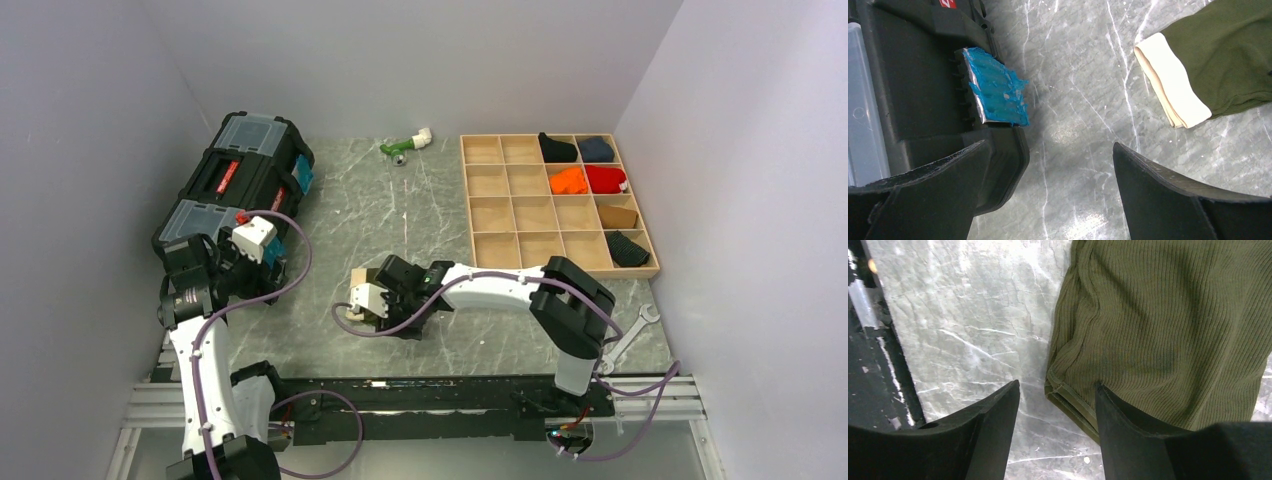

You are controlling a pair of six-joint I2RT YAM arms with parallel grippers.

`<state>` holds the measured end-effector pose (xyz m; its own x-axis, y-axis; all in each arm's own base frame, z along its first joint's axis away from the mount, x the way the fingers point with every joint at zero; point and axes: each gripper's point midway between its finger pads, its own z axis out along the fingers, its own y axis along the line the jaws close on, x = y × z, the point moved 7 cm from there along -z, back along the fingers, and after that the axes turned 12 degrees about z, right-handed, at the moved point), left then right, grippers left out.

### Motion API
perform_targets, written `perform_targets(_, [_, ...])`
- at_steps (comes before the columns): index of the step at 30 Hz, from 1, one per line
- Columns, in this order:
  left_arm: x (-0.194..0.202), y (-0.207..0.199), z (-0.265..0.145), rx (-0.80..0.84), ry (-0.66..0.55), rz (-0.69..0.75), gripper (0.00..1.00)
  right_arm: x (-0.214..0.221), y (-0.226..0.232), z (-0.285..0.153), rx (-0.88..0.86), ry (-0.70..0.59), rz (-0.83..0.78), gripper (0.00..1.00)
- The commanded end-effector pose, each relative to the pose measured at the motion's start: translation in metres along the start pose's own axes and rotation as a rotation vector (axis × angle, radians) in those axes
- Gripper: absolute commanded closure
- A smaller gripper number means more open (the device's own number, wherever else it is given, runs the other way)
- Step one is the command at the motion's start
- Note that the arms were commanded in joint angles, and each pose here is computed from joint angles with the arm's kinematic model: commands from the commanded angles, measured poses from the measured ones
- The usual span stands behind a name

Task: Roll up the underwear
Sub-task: Fold the underwear at the center of the board.

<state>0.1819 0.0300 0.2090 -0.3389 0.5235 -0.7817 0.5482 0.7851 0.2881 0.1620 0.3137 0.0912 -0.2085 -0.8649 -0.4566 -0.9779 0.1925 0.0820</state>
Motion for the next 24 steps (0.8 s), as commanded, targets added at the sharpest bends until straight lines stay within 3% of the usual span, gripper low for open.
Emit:
perform_targets(1, [-0.005, 0.012, -0.005, -0.065, 0.008, 0.037, 0.01, -0.002, -0.003, 0.005, 0.053, -0.013, -0.028, 0.42])
perform_targets(11, [-0.004, 0.01, -0.006, -0.069, 0.008, 0.05, 0.01, 0.008, -0.003, 0.016, 0.074, 0.03, -0.037, 0.56])
perform_targets(24, [0.014, -0.018, 0.003, 0.072, -0.036, 0.153, 0.01, 0.009, -0.001, 0.014, 0.038, 0.049, -0.043, 0.93])
